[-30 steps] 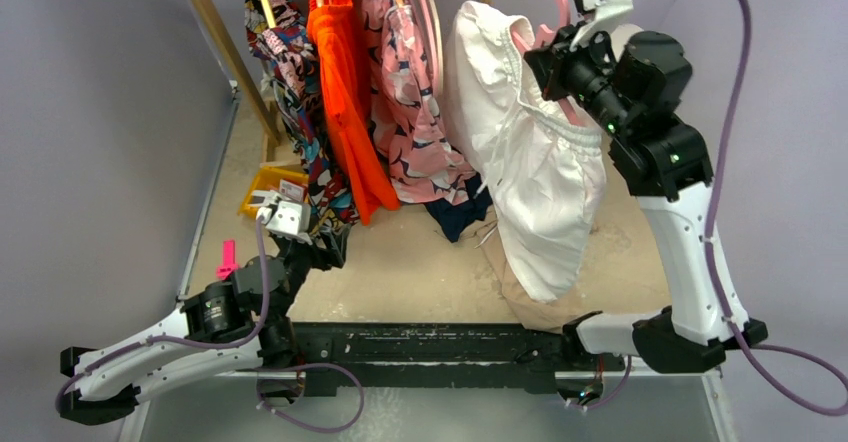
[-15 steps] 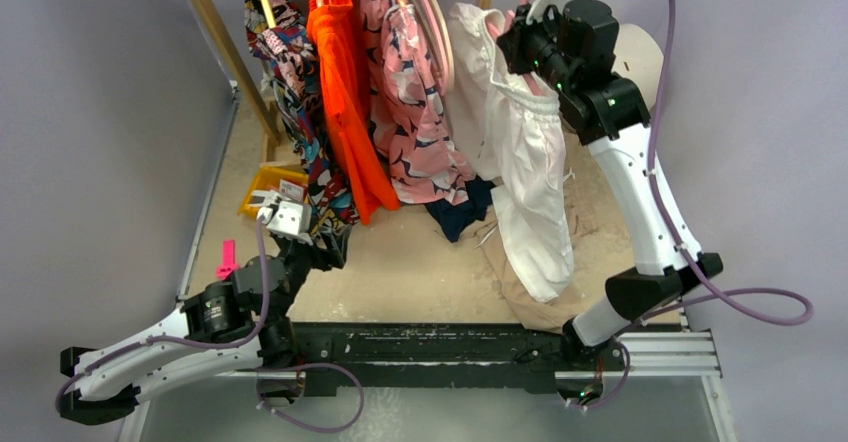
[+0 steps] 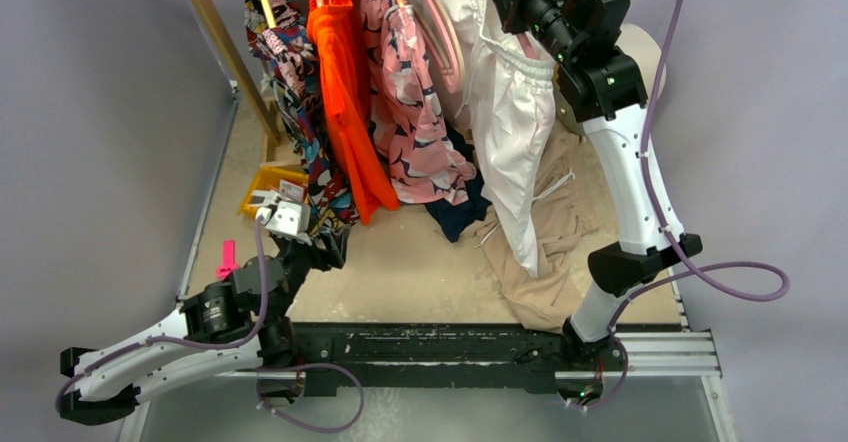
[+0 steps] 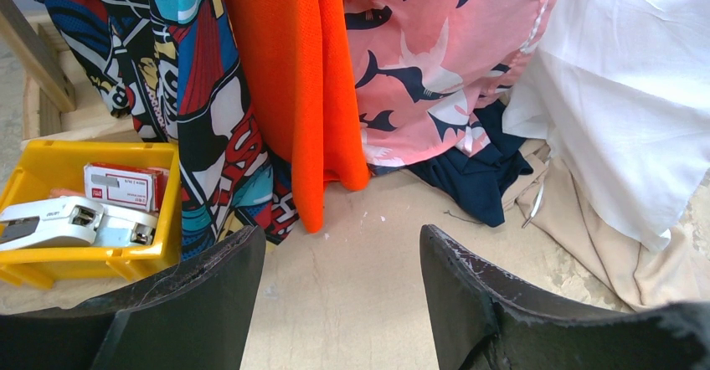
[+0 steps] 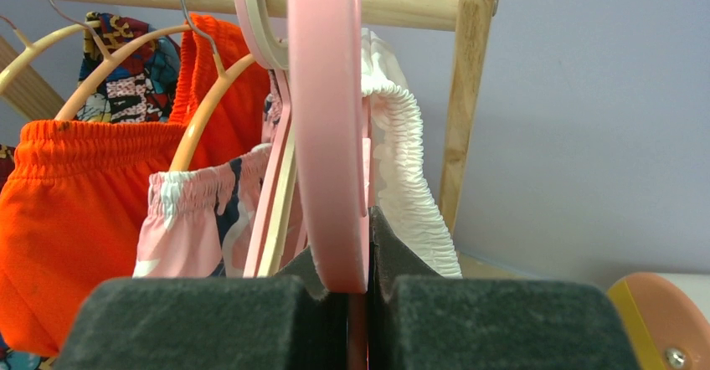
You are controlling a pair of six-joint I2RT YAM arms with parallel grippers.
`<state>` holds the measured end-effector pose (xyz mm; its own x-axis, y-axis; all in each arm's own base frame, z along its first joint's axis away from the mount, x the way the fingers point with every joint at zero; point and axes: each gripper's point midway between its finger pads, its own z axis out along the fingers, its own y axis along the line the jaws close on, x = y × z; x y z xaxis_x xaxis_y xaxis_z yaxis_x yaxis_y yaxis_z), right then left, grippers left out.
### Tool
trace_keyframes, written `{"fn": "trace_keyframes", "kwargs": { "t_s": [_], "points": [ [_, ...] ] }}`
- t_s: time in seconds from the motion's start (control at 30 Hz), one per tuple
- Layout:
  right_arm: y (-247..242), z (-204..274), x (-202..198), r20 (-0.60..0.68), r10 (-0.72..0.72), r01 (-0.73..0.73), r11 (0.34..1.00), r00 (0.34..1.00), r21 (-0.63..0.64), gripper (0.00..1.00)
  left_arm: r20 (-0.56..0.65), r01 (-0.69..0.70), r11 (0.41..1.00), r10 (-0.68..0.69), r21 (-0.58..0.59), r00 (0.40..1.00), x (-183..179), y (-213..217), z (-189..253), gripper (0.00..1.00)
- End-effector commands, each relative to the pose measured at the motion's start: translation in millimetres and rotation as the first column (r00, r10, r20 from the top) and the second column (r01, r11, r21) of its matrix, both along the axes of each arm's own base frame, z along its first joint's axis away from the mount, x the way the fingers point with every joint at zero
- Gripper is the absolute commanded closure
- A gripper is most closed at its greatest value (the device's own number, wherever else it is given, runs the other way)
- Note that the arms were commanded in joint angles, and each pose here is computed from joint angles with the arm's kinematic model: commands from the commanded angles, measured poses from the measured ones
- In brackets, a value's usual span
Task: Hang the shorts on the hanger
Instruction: Place the hanger at the clothesline.
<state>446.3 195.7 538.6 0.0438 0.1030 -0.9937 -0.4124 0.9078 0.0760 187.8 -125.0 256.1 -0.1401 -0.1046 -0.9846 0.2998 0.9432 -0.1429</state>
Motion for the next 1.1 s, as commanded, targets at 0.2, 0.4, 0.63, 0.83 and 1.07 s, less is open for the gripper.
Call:
{"fn": "trace_keyframes", "kwargs": {
  "t_s": [0.2,0.4,0.63,0.83,1.07],
  "points": [
    [13,17,22,0.110,0.011,-0.017,0.999,0.994,0.052,1.00,0.018,0.004,1.000,-0.004,-0.007,1.000,1,-2,13,0.33],
    [20,13,41,0.119,0.000,-0.007,0.999,0.993,0.054,1.00,0.014,0.014,1.000,-0.014,0.006,1.000,2,-5,11,0.33],
    [21,24,46,0.196,-0.010,-0.007,0.996,0.981,0.087,1.00,0.019,0.009,1.000,-0.009,-0.002,1.000,1,-3,13,0.33],
    [25,39,41,0.265,-0.018,-0.013,0.993,0.964,0.115,1.00,0.024,0.009,1.000,-0.009,-0.011,1.000,1,-1,14,0.33],
    [28,39,59,0.255,-0.056,0.023,0.991,0.965,0.130,1.00,0.023,0.016,1.000,-0.016,-0.005,1.000,1,-3,13,0.33]
  ]
}}
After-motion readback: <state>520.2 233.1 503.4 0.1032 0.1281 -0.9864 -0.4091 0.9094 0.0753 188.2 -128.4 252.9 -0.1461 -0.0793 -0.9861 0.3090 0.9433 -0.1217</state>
